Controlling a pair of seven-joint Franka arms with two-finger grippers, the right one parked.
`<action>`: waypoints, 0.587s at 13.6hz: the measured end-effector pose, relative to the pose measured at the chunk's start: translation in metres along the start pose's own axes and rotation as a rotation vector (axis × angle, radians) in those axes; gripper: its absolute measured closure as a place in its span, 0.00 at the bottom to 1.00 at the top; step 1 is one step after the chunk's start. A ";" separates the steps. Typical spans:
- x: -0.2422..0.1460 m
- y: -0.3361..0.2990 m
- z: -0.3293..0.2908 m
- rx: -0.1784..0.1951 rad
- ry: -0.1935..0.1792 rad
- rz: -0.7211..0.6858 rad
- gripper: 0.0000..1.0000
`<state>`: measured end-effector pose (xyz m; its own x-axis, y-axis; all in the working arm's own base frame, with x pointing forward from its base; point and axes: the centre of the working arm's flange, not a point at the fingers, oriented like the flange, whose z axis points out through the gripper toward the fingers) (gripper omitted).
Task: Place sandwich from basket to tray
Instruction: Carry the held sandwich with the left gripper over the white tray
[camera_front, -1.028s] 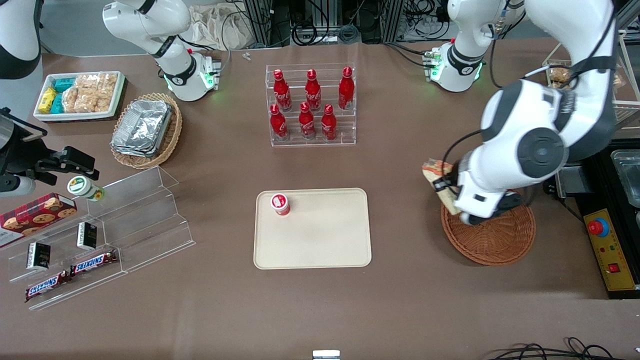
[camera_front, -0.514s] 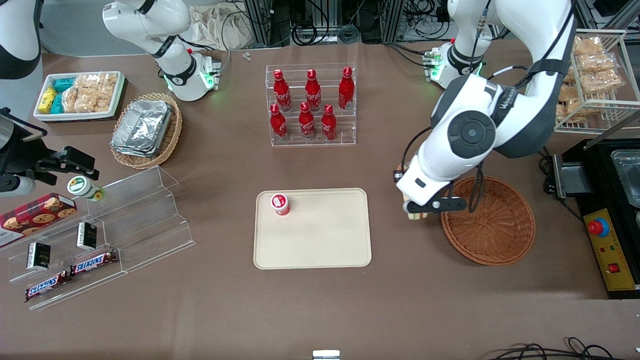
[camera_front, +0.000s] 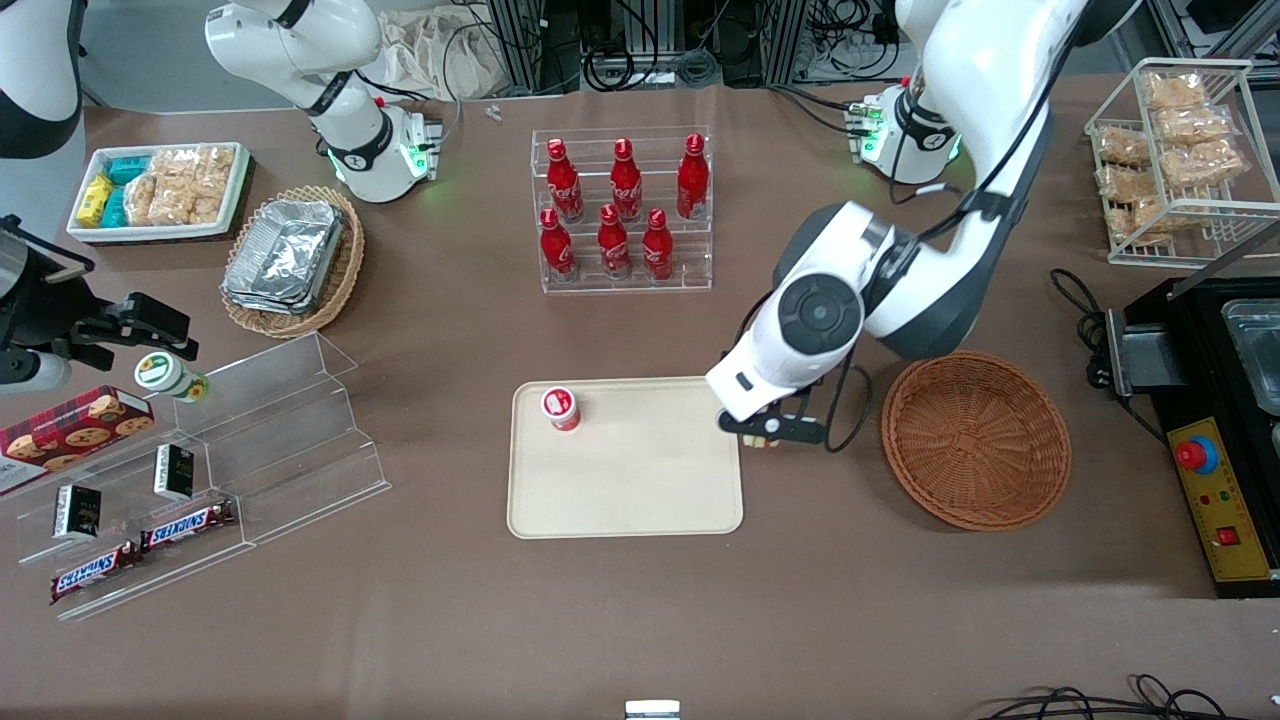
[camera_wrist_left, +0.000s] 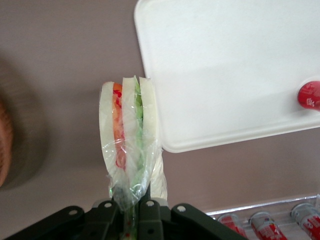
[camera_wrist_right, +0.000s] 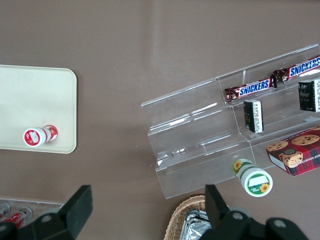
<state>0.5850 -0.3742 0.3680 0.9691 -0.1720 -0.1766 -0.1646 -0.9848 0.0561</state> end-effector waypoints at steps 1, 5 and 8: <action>0.008 0.005 0.011 -0.015 0.011 0.008 0.86; 0.029 0.031 0.067 -0.070 0.062 0.032 0.86; 0.037 0.031 0.090 -0.081 0.066 0.026 0.87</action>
<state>0.5990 -0.4133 0.2749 0.9752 -0.1928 -0.1088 -0.1770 -0.9742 0.1400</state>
